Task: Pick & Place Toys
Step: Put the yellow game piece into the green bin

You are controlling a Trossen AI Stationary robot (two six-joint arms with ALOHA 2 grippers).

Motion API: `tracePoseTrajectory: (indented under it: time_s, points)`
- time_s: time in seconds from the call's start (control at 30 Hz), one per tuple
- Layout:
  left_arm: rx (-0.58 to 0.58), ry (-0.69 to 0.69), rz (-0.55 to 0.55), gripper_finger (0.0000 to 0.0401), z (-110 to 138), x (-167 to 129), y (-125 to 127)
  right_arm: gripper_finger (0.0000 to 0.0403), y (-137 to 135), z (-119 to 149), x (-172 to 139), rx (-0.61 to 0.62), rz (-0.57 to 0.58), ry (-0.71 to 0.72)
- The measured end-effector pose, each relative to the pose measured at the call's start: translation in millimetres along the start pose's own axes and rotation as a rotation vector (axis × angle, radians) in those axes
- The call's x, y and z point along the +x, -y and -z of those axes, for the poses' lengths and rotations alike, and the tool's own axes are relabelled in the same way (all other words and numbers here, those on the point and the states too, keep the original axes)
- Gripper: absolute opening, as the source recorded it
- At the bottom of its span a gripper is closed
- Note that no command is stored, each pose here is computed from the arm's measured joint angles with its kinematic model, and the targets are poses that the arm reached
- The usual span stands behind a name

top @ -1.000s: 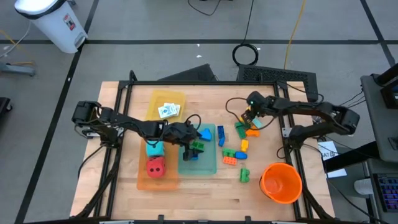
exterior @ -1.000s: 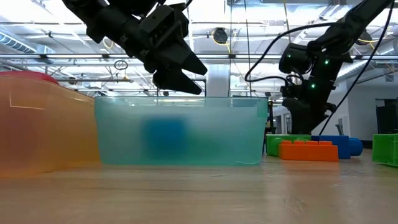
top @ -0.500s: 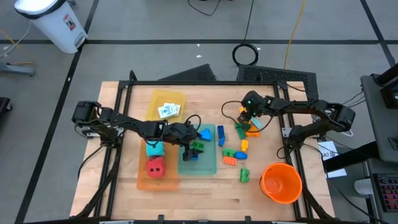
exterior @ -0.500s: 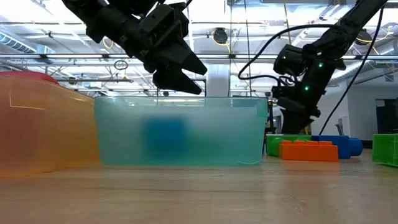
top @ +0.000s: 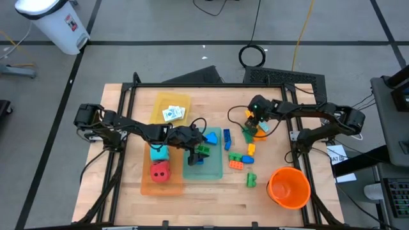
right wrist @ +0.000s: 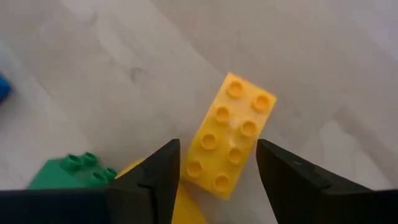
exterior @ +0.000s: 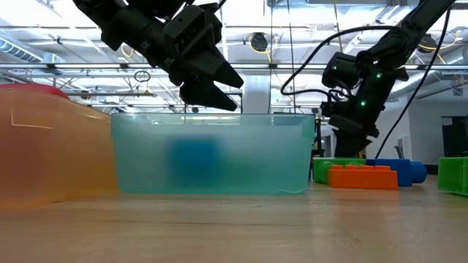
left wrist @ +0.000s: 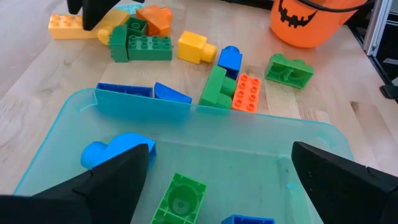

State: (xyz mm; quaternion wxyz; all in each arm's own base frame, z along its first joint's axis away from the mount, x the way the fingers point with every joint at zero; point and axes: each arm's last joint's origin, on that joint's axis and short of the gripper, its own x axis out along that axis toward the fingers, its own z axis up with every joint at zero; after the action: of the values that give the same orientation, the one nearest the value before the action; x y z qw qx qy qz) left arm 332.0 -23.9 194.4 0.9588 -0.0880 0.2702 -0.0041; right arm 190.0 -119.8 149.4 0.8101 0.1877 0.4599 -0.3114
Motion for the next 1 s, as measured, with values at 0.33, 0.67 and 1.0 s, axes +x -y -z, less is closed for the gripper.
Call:
tracePoseTrajectory:
  time_s: [0.33,0.67,1.0]
  points:
    - [0.000,0.000,0.000,0.0399,0.0,0.0,0.0,0.0203,-0.3,1.9,14.8,-0.032,0.027,-0.034]
    - [0.001,0.001,0.006,0.0399,0.0,0.0,0.8,0.0114,-0.5,1.5,14.8,-0.086,0.021,-0.032]
    - [-0.034,0.017,0.016,0.0399,-1.3,0.0,3.3,0.0089,-5.1,-2.1,-2.5,-0.203,0.010,0.039]
